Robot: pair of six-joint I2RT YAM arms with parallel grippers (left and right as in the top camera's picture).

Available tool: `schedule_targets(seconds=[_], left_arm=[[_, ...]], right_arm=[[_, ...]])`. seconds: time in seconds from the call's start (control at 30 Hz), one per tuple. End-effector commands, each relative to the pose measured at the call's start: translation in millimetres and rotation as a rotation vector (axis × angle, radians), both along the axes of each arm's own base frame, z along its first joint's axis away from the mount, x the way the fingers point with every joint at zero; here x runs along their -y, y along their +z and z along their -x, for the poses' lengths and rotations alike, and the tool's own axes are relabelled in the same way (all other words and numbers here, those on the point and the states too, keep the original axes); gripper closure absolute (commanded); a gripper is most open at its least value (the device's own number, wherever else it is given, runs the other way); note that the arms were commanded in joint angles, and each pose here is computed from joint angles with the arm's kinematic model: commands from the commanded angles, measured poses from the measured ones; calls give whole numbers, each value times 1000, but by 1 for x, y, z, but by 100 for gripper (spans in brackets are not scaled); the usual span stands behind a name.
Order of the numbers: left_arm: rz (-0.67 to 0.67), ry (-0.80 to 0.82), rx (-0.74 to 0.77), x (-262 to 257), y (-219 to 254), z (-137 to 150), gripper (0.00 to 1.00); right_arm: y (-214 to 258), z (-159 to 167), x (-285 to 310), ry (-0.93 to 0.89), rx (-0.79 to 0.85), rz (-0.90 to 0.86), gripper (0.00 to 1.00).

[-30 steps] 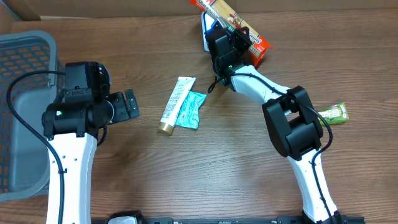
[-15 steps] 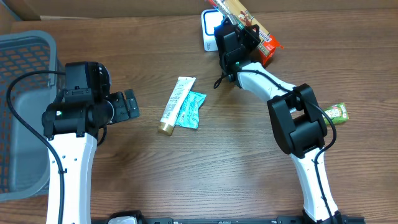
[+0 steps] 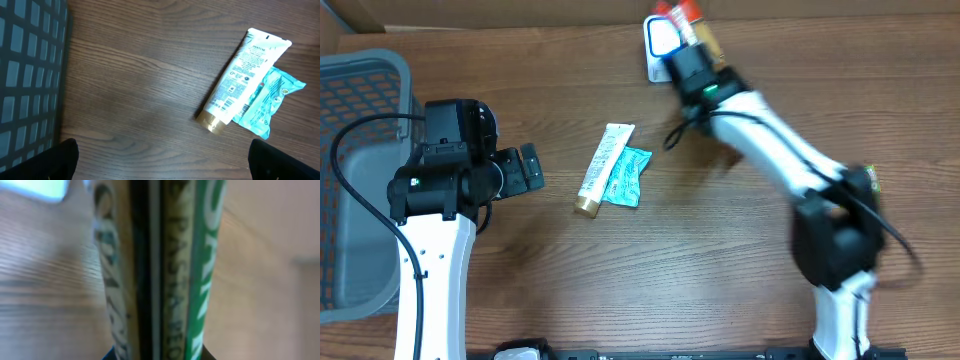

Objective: Scan the item barcode
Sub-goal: 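Hold the pasta pack's barcode up in front of the scanner, then carry the pasta pack right and drop it beside the tea bag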

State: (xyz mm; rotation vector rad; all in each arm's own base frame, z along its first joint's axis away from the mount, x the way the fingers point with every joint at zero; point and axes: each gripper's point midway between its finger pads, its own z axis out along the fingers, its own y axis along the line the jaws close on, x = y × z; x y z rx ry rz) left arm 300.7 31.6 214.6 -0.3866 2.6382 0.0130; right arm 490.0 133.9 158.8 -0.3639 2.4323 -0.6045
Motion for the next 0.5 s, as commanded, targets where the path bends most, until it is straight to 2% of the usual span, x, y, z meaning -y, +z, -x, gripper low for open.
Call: schedule_targets(seconds=[0.0, 0.2, 0.47], left_arm=[[-5, -13, 3, -1, 1, 1, 1], [-5, -13, 3, -1, 1, 1, 0], [-5, -13, 3, -1, 1, 1, 1]], right_arm=[[98, 25, 42, -277, 142, -560, 96], [74, 63, 92, -411, -122, -819, 96], [-3, 86, 182, -888, -142, -928, 96]])
